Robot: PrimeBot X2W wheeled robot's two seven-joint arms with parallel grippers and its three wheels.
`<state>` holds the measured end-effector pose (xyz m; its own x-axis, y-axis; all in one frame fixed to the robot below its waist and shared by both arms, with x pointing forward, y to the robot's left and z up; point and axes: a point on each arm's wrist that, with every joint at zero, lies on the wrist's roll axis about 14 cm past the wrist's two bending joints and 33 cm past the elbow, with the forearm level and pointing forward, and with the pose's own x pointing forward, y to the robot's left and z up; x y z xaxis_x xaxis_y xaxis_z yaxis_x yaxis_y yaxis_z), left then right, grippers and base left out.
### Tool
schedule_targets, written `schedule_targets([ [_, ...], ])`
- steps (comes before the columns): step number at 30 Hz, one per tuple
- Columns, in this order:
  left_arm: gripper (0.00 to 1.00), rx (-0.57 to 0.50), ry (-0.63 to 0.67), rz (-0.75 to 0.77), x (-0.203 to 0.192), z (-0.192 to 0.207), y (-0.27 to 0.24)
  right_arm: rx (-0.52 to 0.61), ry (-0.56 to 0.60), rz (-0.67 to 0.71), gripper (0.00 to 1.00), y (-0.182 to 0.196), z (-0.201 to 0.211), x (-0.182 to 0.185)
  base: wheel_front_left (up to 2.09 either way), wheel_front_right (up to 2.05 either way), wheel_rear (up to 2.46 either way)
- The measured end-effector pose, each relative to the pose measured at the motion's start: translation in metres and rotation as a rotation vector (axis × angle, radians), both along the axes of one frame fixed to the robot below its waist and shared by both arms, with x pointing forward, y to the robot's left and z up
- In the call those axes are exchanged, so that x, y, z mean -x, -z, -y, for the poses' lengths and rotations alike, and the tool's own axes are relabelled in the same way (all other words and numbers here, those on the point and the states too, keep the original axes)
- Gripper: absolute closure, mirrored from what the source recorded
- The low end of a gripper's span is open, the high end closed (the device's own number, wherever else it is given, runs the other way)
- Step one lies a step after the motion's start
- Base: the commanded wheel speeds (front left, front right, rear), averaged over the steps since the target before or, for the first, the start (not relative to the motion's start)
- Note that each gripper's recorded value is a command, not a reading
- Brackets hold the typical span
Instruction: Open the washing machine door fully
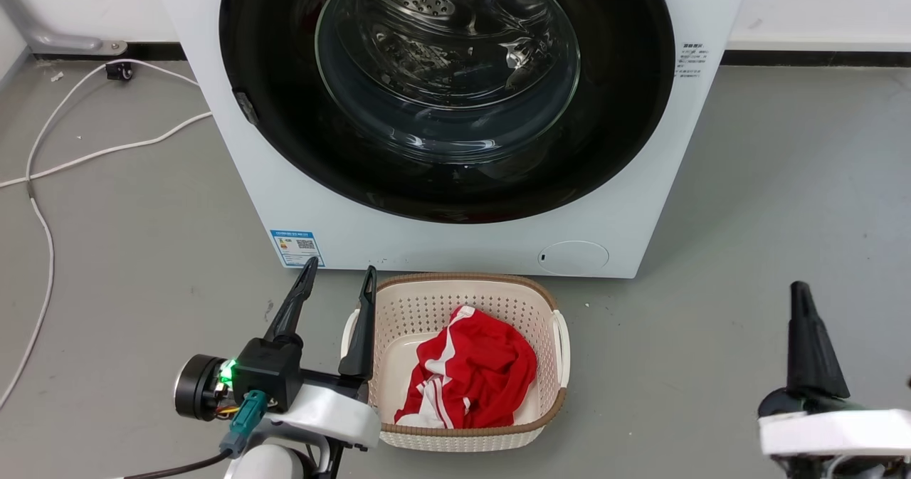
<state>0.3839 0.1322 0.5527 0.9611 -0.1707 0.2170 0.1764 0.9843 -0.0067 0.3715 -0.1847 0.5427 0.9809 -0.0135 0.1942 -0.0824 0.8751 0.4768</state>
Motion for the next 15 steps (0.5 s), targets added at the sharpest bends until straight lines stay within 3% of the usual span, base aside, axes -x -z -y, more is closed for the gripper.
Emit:
schedule_targets([
  [6,0.0,0.006,-0.002,0.002,-0.001,0.0,-0.001,-0.64,0.042,0.058,1.0,-0.005,0.022,-0.007,0.0,0.0,0.0],
  [8,0.0,0.008,-0.001,-0.001,-0.002,0.0,0.0,-0.794,0.049,0.095,1.0,-0.012,0.03,-0.013,0.0,0.0,0.0],
  [11,0.0,0.011,-0.006,-0.002,-0.004,-0.001,0.001,-0.951,0.045,0.154,1.0,-0.025,0.04,-0.019,0.0,0.0,0.0],
  [15,0.0,0.016,-0.011,-0.003,-0.009,-0.002,0.001,-1.035,0.021,0.196,1.0,-0.039,0.052,-0.034,0.0,0.0,0.0],
])
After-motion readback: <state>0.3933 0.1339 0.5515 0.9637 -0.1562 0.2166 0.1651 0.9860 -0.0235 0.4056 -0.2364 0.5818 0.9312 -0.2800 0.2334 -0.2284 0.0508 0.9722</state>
